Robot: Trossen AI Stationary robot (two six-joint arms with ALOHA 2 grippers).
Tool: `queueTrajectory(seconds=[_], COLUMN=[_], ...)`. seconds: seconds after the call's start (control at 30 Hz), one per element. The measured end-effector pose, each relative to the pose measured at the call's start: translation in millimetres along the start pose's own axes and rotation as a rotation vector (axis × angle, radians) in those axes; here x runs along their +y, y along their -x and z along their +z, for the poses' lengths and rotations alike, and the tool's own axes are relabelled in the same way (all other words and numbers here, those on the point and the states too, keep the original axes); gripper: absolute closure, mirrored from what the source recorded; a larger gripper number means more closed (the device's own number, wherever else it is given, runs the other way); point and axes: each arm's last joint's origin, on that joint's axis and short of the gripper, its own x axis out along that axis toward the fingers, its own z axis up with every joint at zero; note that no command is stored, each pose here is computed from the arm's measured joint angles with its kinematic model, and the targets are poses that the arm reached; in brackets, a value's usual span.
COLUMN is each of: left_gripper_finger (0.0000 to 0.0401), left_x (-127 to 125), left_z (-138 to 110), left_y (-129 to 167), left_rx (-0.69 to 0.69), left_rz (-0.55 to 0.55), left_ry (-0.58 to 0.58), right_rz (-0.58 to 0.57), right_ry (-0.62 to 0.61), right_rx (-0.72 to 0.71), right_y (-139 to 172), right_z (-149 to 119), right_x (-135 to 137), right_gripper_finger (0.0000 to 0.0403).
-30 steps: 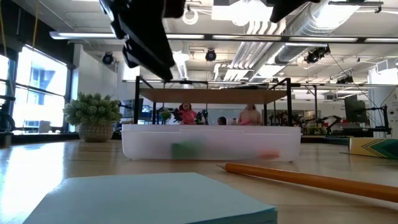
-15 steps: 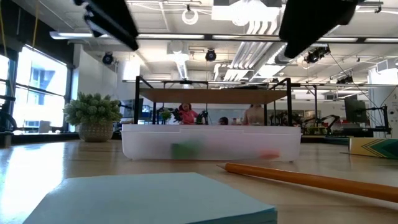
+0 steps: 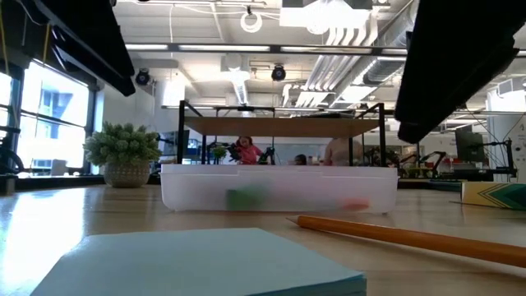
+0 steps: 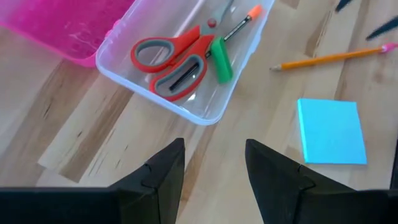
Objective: Pack school essentials
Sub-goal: Put the orange pencil into the supply box
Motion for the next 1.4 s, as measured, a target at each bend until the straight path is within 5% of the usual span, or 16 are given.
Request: queueTrajectory(seconds=[0.83, 1.4], left_gripper_finger=[0.0244, 0.0244], left_x=[-1.9, -2.0], left_z=[1.8, 1.5], left_y=[0.0, 0.0], left_rx=[-0.031, -0.022], left_rz=[-0.007, -0.013], left_ry=[-0.005, -0.012], right_rz=[-0.008, -0.062], right_ry=[-0.042, -0.053], right_rx=[0.094, 0.127], right_y=[-42.8, -43.2], right_z=[-37.1, -41.9], right_x=[16.0, 10.9], right_gripper_finger=[0.0208, 0.0376])
